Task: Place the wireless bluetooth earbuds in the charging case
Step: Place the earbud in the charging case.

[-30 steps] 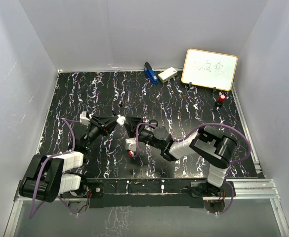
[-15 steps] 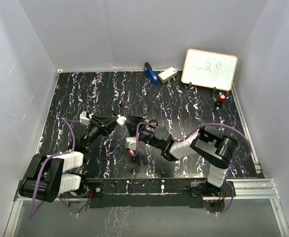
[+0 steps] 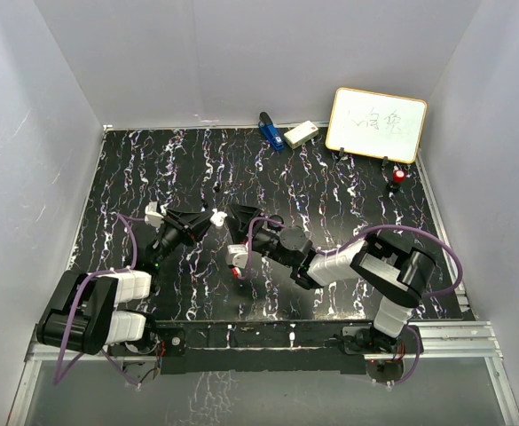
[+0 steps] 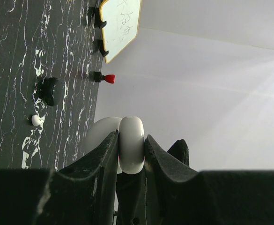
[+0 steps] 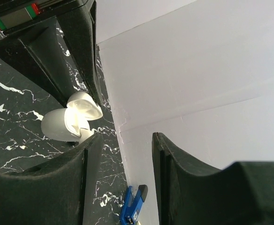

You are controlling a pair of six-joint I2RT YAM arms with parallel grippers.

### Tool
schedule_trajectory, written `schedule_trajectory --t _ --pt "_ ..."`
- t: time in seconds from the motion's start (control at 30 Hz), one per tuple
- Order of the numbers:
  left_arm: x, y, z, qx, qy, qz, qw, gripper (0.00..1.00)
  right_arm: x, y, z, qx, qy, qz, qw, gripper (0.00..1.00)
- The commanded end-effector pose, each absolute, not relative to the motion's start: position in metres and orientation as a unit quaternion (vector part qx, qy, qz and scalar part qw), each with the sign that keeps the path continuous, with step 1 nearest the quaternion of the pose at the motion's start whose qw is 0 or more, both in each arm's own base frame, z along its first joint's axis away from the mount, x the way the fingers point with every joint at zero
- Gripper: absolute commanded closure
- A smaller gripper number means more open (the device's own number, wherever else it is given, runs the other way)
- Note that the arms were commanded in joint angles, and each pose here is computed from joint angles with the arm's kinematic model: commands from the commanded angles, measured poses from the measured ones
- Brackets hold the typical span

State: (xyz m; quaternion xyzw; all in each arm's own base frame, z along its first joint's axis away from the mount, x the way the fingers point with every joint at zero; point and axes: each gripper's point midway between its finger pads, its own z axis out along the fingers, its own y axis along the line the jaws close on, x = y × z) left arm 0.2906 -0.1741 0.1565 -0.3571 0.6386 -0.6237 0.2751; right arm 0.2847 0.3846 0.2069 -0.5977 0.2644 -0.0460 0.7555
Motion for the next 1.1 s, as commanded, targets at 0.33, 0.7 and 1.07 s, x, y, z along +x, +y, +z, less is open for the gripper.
schedule_trajectory --t 0.33,0.7,1.07 --pt "0.297 -0.176 0.188 -0.320 0.620 -0.649 0.303 1.00 0.282 0.389 0.233 -0.572 0.251 -0.037 0.780 0.55" --pt "0.289 -0.177 0.193 -0.315 0.621 -0.652 0.301 1.00 0.288 0.397 0.224 -0.572 0.256 -0.037 0.778 0.55" --pt "0.283 -0.176 0.191 -0.318 0.623 -0.650 0.298 1.00 0.290 0.400 0.225 -0.567 0.257 -0.033 0.782 0.55"
